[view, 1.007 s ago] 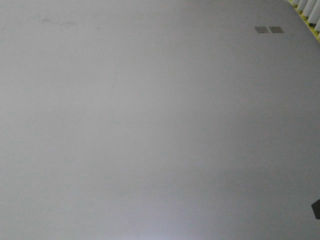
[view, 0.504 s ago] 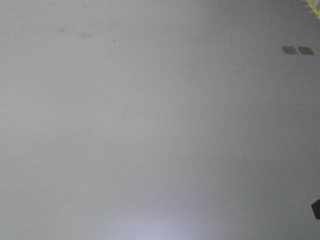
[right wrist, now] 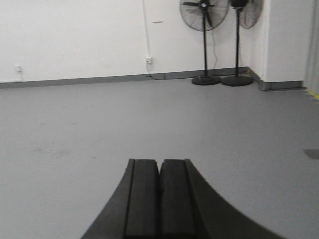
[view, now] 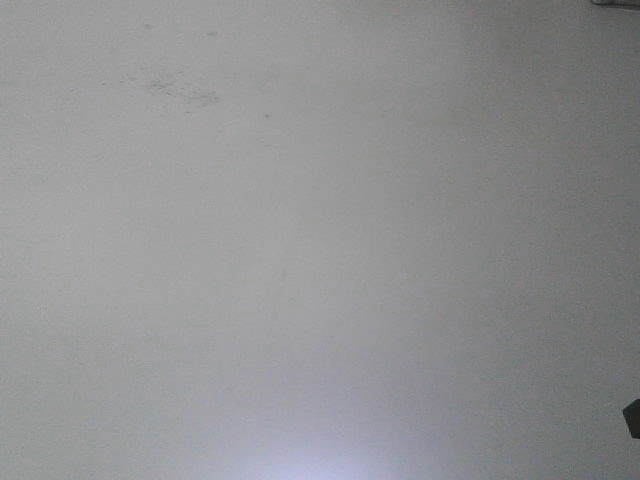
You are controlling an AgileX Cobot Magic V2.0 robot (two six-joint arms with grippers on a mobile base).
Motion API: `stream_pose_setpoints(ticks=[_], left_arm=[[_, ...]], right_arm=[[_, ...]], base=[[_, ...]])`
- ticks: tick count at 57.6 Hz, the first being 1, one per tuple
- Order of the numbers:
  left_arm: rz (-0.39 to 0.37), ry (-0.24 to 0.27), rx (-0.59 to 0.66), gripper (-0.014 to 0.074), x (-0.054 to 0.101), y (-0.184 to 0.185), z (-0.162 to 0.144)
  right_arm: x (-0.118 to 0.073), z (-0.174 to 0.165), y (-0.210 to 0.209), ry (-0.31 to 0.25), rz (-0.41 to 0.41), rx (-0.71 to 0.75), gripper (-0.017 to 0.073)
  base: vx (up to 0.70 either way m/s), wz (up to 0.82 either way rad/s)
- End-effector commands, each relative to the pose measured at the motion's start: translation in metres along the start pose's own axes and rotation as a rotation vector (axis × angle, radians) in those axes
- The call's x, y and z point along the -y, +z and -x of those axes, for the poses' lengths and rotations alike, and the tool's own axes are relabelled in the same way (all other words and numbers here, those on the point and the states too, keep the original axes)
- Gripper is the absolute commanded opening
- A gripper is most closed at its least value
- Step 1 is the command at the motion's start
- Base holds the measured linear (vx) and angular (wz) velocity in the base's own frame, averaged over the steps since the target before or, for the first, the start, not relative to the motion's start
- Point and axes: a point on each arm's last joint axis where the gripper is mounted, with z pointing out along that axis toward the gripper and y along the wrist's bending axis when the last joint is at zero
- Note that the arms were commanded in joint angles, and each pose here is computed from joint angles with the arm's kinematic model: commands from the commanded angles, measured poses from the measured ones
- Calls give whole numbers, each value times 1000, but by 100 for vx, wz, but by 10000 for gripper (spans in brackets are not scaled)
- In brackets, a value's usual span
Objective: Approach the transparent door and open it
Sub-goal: 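Drive the base forward and turn toward the wooden platform, then drive up to the glass sliding door near its silver handle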
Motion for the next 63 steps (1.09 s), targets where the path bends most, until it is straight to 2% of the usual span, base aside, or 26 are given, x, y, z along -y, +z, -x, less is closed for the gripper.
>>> stream_pose_setpoints(ticks=[1, 18, 63], left_arm=[[-6, -10, 82, -6, 1, -1, 3], [-6, -10, 82, -6, 1, -1, 3], [-6, -10, 82, -6, 1, -1, 3]], right_arm=[[-1, 7, -1, -17, 12, 94, -6], [-1, 7, -1, -17, 12, 94, -6], [-1, 7, -1, -17, 12, 94, -6]], base=[[56, 32], [58, 46], [63, 63]])
